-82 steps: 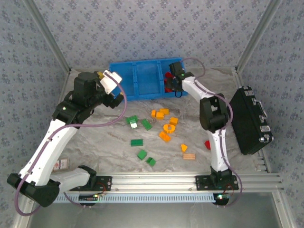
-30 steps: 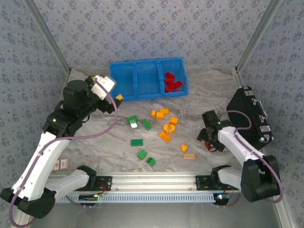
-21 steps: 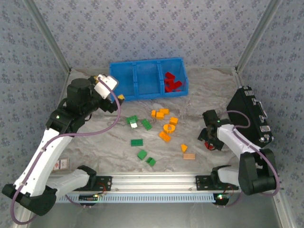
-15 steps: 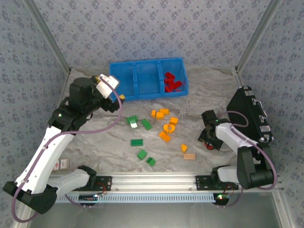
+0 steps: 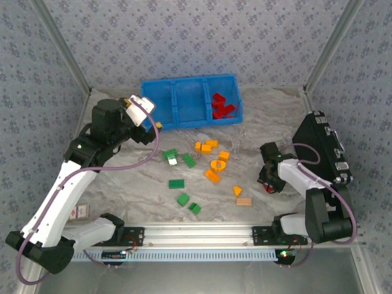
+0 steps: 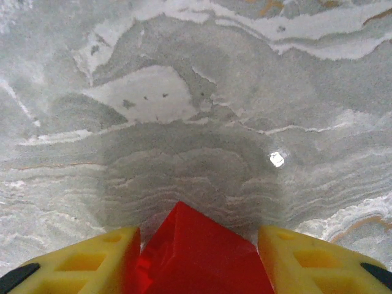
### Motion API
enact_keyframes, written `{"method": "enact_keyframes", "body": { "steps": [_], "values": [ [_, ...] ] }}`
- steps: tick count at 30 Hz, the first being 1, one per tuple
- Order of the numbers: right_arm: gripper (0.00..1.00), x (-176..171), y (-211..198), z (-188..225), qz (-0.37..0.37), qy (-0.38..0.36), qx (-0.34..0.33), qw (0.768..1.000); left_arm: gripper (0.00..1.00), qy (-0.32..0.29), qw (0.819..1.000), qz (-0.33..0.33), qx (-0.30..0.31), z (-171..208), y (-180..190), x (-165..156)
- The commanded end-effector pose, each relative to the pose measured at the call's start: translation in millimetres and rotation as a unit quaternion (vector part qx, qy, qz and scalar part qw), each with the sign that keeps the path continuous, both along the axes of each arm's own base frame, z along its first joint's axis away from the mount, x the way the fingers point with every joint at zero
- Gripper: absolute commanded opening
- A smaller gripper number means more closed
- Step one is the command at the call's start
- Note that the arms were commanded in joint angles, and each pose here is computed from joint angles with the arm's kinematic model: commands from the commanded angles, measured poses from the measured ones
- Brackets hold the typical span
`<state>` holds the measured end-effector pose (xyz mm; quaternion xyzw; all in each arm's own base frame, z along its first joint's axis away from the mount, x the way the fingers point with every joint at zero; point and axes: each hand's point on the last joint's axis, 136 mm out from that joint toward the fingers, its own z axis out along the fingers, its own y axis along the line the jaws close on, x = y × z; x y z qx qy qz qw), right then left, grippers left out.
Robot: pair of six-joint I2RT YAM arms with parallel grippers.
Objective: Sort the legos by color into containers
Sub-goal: Pick up the lego from the bottom-right of the table, then place the lego in the container.
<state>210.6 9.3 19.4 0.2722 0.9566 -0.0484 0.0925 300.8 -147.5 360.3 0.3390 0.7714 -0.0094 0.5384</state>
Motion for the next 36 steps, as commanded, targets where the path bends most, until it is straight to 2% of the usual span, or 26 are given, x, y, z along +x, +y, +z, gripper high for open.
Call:
{"method": "enact_keyframes", "body": {
  "steps": [1, 4, 8, 14, 20, 27, 33, 36],
  "values": [
    [0.41, 8, -1, 11, 0.003, -0.012, -0.006, 1.000, 1.00, -0.017, 1.000, 0.002, 0.003, 13, 2, 2],
    [0.40, 25, 1, 25, 0.012, -0.031, -0.009, 0.999, 1.00, -0.019, 1.000, 0.004, 0.005, 15, 2, 3],
    [0.40, 63, 9, 54, 0.040, -0.072, -0.013, 0.997, 1.00, -0.013, 1.000, 0.006, 0.009, 10, 2, 6],
    [0.40, 150, 36, 112, 0.112, -0.146, -0.022, 0.983, 1.00, -0.013, 1.000, 0.020, 0.014, 6, 4, 15],
    [0.40, 244, 92, 154, 0.194, -0.239, -0.011, 0.952, 1.00, 0.001, 0.999, 0.041, 0.011, 1, 8, 34],
    [0.40, 315, 141, 147, 0.242, -0.256, 0.003, 0.936, 1.00, 0.014, 0.998, 0.051, 0.017, -9, 12, 44],
    [0.40, 350, 166, 129, 0.256, -0.256, 0.021, 0.932, 1.00, 0.026, 0.998, 0.056, 0.019, -17, 15, 53],
    [0.41, 357, 174, 122, 0.265, -0.249, 0.025, 0.931, 1.00, 0.036, 0.997, 0.056, 0.023, -21, 14, 58]
  ]
}}
